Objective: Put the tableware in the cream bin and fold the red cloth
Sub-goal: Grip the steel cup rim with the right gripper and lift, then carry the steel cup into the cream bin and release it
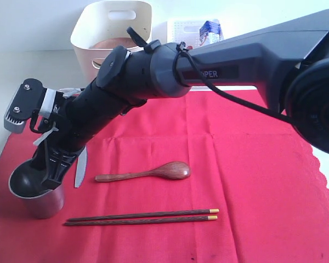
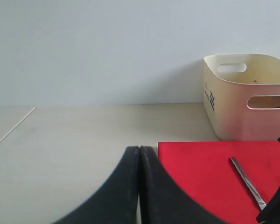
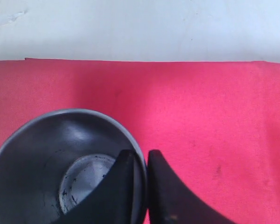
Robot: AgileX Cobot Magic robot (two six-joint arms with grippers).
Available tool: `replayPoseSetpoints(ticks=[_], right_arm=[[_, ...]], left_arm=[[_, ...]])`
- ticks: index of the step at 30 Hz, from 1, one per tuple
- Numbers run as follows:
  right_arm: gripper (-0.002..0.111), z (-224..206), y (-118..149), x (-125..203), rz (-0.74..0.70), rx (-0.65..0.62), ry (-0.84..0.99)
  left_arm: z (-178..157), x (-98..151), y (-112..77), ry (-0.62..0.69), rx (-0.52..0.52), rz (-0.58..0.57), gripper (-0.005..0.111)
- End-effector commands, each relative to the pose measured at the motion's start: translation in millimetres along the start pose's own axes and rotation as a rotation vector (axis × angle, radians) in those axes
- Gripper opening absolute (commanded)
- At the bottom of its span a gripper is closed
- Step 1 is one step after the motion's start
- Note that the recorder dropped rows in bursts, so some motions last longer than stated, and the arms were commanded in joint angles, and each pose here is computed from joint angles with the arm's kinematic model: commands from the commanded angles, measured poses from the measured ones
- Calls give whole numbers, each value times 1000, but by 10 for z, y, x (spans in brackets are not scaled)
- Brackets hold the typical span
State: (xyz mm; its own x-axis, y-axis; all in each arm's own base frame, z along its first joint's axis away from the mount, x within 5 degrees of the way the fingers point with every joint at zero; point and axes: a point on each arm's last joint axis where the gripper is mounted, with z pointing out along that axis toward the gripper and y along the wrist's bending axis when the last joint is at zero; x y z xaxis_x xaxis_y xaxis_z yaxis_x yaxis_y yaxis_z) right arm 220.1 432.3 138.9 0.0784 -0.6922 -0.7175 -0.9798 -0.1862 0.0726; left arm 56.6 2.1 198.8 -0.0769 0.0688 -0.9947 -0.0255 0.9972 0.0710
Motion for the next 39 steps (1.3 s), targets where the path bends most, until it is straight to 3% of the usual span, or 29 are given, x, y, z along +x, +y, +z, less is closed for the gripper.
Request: replayPoseSetpoints(ticks=[1,11,23,27,31,39], right_arm=[[0,8,9,52,-53,-9,47],[0,-186,23,-136,11,32,6],[0,-754,107,-506,-43,152,-4],[0,-1033,48,-695,-48,291,-100],[0,-1374,-137,-820,35,492,-237],[0,-1904,-667,-729,223,898,-485]], left_arm=[[-4,-3,2,-8,-3,2,0],[-4,-3,2,-8,-3,2,0],[-4,-3,2,-8,-3,2,0],[-4,-3,2,-8,-3,2,0],[-4,-3,2,-8,-3,2,0],[-4,-3,2,-8,-3,2,0]])
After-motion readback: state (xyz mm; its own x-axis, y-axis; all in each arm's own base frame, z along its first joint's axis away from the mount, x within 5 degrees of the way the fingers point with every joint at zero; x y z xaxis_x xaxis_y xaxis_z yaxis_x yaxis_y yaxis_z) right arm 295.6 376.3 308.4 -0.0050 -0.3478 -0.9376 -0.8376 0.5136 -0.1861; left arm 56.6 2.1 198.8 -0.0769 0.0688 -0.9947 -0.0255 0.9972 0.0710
